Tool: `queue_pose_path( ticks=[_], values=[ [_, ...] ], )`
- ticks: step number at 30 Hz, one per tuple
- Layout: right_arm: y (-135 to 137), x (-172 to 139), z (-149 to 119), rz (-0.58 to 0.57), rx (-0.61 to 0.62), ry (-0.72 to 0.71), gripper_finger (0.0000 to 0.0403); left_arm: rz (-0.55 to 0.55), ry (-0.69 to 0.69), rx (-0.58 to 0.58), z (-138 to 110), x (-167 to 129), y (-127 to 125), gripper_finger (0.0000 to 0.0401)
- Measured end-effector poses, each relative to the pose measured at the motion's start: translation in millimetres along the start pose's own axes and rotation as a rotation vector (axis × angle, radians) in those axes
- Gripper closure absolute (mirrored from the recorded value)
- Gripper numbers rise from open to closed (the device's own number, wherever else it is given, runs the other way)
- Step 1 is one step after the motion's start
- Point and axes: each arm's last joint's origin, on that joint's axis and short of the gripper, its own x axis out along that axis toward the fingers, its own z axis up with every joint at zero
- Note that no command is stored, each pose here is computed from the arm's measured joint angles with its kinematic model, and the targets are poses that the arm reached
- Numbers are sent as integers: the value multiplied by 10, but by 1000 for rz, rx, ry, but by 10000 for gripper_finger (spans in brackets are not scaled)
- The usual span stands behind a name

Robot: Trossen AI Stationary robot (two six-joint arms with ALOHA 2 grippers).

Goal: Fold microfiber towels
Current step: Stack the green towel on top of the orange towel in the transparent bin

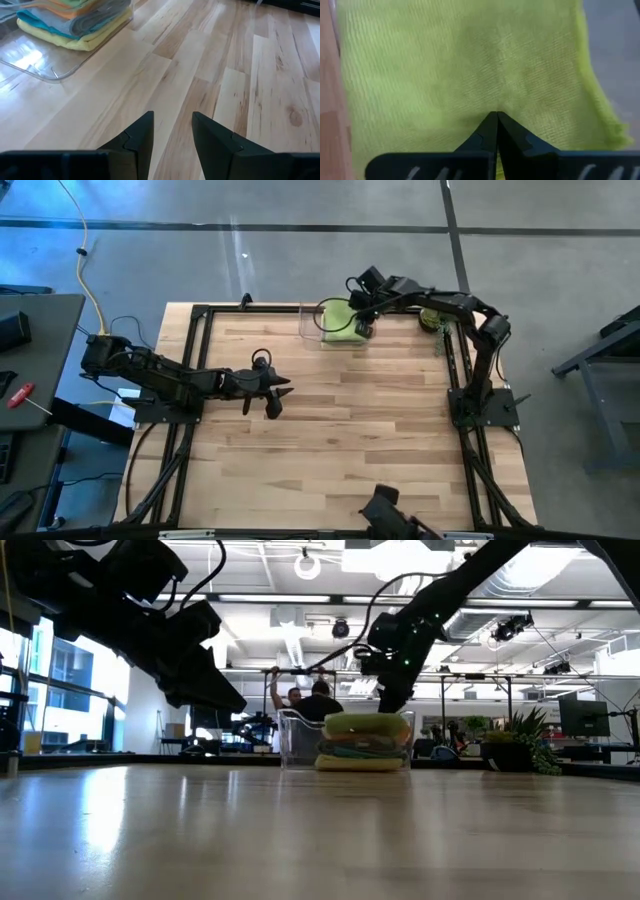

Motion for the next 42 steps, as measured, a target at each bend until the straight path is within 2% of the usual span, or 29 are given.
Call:
queue_pose_path(
  ticks=[6, 9, 11, 16, 22, 30, 35, 42],
  values=[
    [-57, -231, 184, -40, -20, -62, 403, 1, 3, -6, -4, 0, 1, 279],
    [-20, -259, 242, 91, -18, -166, 403, 7, -3, -7, -22, -3, 10, 279],
    [40, -155, 265, 138, -26, -233, 403, 20, -11, -10, -64, -11, 32, 279],
    [129, 136, 267, 101, -49, -342, 403, -16, -59, -64, -96, -19, 93, 294],
    [77, 528, 202, 107, -10, -311, 403, -16, -61, -75, -110, -16, 136, 331],
    [45, 749, 99, 124, 1, -254, 403, -11, -59, -71, -113, -16, 138, 367],
    [39, 666, 139, 110, -14, -273, 403, -7, -61, -67, -112, -16, 140, 380],
    [25, 155, 351, 76, -43, -262, 403, -7, -61, -72, -112, -16, 140, 390]
  ],
)
